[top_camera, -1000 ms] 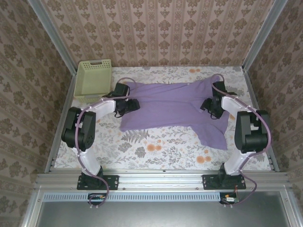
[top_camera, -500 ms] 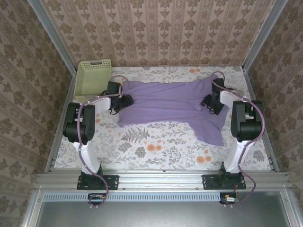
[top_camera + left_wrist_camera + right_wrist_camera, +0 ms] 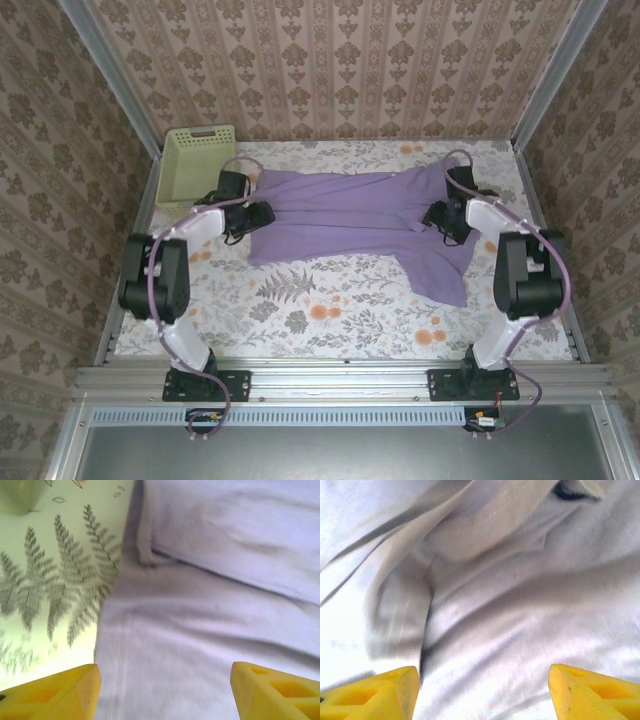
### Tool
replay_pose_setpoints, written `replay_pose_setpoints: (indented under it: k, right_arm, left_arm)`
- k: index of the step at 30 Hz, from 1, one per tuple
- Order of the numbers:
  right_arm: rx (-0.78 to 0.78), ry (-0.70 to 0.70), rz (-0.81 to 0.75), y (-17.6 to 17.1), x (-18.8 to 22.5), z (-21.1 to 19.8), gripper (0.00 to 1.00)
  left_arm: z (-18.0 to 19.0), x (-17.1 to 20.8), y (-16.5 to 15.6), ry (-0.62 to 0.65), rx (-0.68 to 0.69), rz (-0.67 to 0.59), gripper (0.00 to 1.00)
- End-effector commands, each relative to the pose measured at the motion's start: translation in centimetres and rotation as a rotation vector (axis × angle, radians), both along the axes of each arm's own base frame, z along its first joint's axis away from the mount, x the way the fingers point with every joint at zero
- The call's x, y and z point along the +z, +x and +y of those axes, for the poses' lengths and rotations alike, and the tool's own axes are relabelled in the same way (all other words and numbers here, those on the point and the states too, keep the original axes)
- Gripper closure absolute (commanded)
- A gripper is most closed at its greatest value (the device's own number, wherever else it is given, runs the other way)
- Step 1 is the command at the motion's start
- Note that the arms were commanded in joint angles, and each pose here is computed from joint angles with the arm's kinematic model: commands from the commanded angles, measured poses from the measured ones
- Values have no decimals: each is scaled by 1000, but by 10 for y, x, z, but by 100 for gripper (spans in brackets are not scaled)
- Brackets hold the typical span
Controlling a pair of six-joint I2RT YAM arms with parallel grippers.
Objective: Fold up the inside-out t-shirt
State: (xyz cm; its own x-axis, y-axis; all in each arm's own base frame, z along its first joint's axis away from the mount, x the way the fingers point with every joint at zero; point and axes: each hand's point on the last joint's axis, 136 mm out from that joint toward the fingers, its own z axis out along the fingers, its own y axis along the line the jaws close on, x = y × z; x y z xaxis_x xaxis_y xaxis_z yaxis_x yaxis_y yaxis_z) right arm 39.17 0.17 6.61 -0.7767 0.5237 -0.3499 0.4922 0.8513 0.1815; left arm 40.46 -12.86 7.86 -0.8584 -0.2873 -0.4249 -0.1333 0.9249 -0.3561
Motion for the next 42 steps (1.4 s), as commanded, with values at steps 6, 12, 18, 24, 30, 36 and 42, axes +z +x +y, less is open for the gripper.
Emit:
replay_pose_setpoints:
  k: [6, 12, 18, 24, 30, 36, 42]
  right_arm:
    - [167, -113, 64, -87, -2, 30, 29]
    - [199, -127, 52, -116, 3, 38, 29]
    - [198, -124, 40, -124, 5, 37, 29]
    - [144, -154, 61, -134, 3, 27, 29]
    - [100, -237, 88, -149, 1, 18, 30]
    - [83, -284, 114, -165, -3, 17, 31]
    - [58, -281, 127, -186, -9, 19, 34]
  left_arm:
    - [20, -19, -84, 80, 9, 65, 34]
    - [22, -37, -100, 68, 3, 94, 36]
    - [14, -49, -90, 19, -2, 80, 44]
    - [11, -54, -80, 4, -14, 75, 55]
    - [18, -48, -83, 45, -14, 79, 83]
    - [49, -37, -88, 115, 68, 67, 99]
    - [65, -35, -91, 118, 112, 69, 100]
